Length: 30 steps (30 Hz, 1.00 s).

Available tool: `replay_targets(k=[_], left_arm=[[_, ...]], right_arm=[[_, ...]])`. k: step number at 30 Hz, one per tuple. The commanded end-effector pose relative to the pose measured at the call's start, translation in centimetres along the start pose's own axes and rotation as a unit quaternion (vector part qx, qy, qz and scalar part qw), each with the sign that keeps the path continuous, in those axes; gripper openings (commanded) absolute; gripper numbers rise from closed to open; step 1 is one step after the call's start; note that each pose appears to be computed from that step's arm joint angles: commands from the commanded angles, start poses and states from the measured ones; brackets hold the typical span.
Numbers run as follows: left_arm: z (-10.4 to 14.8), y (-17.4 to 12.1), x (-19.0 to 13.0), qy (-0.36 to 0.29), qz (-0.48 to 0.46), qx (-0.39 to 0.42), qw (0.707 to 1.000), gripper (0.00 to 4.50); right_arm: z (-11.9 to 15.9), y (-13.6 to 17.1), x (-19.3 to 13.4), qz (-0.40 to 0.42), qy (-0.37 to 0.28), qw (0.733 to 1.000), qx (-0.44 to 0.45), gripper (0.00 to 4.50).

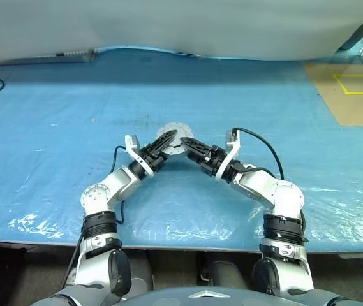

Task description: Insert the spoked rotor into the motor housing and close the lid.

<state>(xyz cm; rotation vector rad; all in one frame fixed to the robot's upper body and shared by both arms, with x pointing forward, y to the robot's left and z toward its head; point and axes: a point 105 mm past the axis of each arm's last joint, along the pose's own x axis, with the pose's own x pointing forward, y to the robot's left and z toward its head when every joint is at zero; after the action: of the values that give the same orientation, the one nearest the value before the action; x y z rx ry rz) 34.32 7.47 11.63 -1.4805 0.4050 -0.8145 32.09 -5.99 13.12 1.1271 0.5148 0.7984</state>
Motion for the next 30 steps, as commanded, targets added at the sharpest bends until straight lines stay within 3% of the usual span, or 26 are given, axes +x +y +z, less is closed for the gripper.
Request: replay_targets(k=[1,3,5,9,15,18,22,30], left_arm=[[1.7,-1.5,0.3,-0.022,-0.018,0.027,0.999,2.38],[2.4,-1.4,0.5,-0.03,-0.008,0.039,0.999,2.38],[3.0,-1.3,0.6,-0.035,0.0,0.047,0.998,2.38],[5.7,-0.5,1.5,-0.062,0.04,0.082,0.994,2.38],[9.2,0.2,3.7,-0.091,0.091,0.14,0.982,2.38],[10.4,0.4,4.6,-0.114,0.113,0.164,0.973,2.38],[10.7,0.3,6.1,-0.133,0.135,0.181,0.965,2.38],[10.4,1.6,7.0,-0.157,0.199,0.198,0.947,2.38]], right_arm=[[1.5,1.0,-1.1,0.019,-0.039,0.999,-0.021,3.96],[1.9,0.3,-1.7,0.0,-0.05,0.998,-0.036,4.5],[2.0,-0.1,-2.0,-0.012,-0.056,0.997,-0.051,4.5],[1.2,-1.3,-2.4,-0.079,-0.035,0.962,-0.26,4.5],[1.2,-4.0,-2.9,-0.153,-0.042,0.867,-0.472,4.5],[1.4,-4.7,-3.3,-0.181,-0.041,0.773,-0.606,4.5],[2.4,-5.0,-3.8,-0.212,-0.09,0.72,-0.655,4.5],[1.8,-5.7,-3.6,-0.208,-0.087,0.712,-0.665,4.5]])
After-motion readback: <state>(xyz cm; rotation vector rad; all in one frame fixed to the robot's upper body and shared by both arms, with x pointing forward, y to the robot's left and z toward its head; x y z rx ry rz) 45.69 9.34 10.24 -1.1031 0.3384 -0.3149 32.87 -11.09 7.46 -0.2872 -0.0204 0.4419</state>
